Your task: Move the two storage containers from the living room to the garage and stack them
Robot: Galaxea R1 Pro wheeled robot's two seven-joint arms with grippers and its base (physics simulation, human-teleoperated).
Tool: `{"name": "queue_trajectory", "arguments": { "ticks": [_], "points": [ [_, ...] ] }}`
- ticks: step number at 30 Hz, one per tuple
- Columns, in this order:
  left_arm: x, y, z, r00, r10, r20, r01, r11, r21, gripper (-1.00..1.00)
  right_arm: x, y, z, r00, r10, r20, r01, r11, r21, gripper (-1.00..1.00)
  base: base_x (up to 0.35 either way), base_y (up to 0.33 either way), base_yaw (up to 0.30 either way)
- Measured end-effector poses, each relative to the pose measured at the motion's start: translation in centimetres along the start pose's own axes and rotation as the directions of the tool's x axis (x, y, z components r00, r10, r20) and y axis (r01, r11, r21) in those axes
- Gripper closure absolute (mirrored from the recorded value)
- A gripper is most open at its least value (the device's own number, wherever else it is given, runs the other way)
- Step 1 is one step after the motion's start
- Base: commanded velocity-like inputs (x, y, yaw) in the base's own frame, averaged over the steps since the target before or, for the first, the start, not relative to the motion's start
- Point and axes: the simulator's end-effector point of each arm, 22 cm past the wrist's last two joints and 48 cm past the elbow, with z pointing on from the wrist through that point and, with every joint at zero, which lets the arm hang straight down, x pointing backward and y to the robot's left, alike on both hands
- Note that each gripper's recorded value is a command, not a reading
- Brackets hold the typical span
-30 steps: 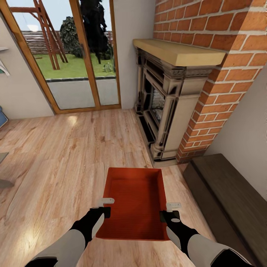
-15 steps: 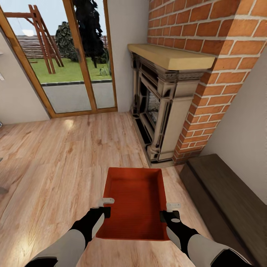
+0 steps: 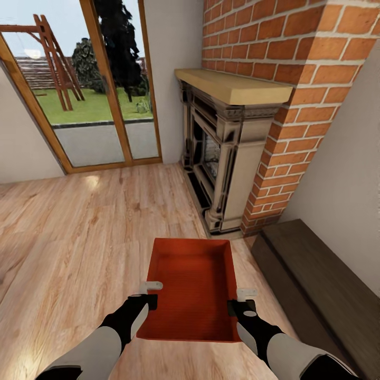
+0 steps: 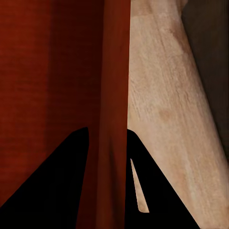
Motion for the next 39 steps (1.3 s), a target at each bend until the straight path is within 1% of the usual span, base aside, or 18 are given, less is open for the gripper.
{"name": "queue_trajectory", "arguments": {
  "ticks": [10, 39],
  "points": [
    [-0.2, 0.0, -0.2, 1.000, 0.000, 0.004, 0.000, 1.000, 0.000, 1.00, -0.2, 0.0, -0.1, 1.000, 0.001, 0.004, -0.001, 1.000, 0.000, 1.00, 0.000, 0.000, -0.018],
    [-2.3, 0.1, -1.7, 0.999, -0.003, 0.049, 0.003, 1.000, 0.001, 1.00, -2.6, -0.3, -1.2, 0.999, 0.004, 0.049, -0.004, 1.000, 0.003, 1.00, 0.000, 0.000, 0.000]
  ]
}}
